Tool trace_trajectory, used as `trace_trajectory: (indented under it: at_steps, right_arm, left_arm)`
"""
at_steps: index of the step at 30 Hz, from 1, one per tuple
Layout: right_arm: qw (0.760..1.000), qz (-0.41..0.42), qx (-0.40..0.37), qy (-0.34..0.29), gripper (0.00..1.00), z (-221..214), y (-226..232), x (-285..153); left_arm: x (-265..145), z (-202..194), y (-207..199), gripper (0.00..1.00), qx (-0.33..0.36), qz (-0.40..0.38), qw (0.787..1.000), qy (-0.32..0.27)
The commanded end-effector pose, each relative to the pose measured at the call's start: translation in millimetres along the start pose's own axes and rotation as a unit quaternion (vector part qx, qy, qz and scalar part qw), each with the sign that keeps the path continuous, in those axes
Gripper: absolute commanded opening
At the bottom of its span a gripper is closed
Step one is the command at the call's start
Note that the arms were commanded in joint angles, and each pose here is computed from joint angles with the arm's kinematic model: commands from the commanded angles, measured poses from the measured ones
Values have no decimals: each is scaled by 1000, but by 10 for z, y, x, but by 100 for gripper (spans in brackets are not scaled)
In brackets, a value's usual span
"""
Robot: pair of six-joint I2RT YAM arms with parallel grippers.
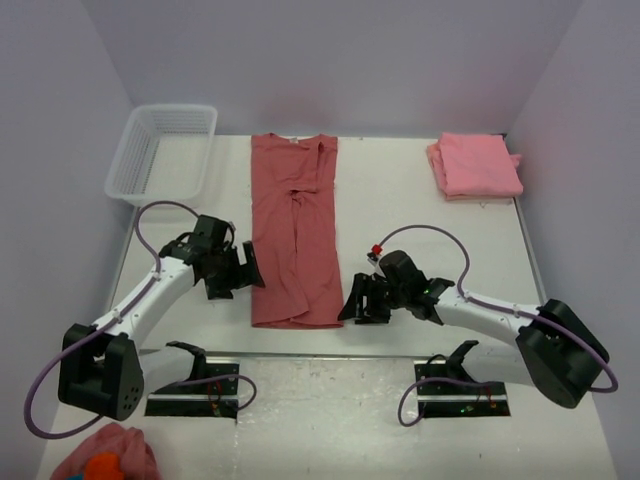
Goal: Fold and stack the t-shirts
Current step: Grab the bottom of the folded rectangular tshirt with both arms
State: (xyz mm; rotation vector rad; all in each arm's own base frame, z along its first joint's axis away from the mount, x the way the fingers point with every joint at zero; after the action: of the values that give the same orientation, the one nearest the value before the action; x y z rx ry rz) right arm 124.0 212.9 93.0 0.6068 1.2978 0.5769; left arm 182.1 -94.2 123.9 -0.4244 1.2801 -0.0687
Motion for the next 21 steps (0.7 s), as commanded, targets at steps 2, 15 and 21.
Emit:
trace_trajectory:
  at_steps: [2,15,21]
  right_arm:
    - [1000,14,7,-9,61,82,20,123]
    - [999,5,32,19,57,107,-132,476]
    - [999,5,39,19,50,81,-180,504]
  left_arm:
    - [-42,-68,42,91,-18,4,1000,-3]
    - [-79,-79,60,91,-24,14,1000,-4]
    - [-100,-46,52,92,-19,20,1000,-5]
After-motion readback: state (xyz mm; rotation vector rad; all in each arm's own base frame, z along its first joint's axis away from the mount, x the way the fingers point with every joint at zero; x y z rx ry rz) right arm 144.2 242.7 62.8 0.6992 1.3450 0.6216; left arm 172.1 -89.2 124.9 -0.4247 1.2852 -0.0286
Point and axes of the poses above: each gripper's point midway between its finger pads, its own x axis out along the fingers, its own y axis along the line the jaws close on, z = x × y, the point moved 6 cm from there along -x, back along the fingers, and after that the axes turned 1 degree about x, right-handed, at the moved point
